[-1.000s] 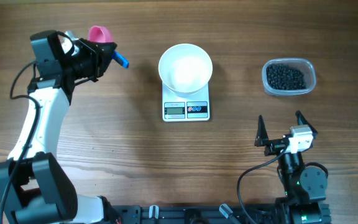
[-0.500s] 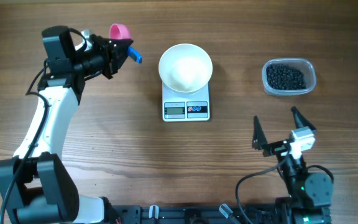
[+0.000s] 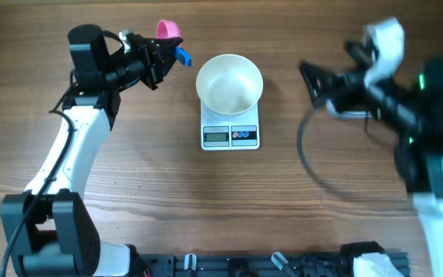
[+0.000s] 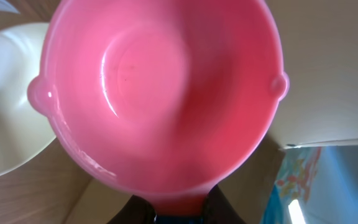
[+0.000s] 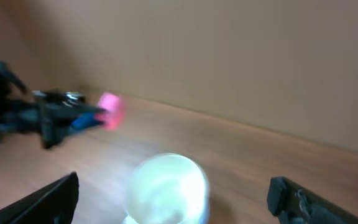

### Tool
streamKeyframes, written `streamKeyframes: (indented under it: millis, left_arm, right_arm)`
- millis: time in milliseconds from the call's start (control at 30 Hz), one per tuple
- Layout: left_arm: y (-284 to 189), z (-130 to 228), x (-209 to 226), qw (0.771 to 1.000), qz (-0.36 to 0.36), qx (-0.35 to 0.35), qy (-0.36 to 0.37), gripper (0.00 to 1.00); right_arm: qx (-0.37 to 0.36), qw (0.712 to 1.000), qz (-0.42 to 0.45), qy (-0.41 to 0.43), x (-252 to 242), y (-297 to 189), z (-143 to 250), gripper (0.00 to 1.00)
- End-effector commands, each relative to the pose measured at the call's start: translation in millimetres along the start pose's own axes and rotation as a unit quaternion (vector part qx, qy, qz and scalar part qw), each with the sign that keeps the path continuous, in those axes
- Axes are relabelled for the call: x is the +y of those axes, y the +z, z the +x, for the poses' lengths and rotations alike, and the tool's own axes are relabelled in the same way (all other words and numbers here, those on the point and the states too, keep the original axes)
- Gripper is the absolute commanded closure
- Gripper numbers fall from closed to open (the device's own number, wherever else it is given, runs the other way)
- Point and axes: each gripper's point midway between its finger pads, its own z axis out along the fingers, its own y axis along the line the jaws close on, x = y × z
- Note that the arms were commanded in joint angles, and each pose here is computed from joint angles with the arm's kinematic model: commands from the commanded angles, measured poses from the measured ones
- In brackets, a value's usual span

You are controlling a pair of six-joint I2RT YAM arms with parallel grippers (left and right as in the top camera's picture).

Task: Scoop item into bowl and weigh 150g on scale
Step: 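Move right gripper toward the scoop held by the left gripper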

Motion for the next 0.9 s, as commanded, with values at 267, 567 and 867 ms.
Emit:
streamKeyframes:
  millis: [267, 567, 867]
  left_arm:
    - [-2.1, 14.0, -0.7, 0.999, -0.001, 0.029, 0.042, 0.96]
    - [4.7, 22.9, 3.4, 0.998, -0.009, 0.040, 0.048, 0.96]
    - [11.2, 30.8, 10.9, 0.998, -0.022, 0.047, 0.039, 0.94]
  right_arm:
    - [0.185, 0.932, -0.206, 0.235, 32.8, 90.9, 80.5, 0.16]
    - [0.184, 0.947, -0.120, 0.236, 59.1, 128.9, 89.0, 0.00]
    - [0.185, 0.936, -0.100, 0.282, 62.0, 133.0, 88.8, 0.51]
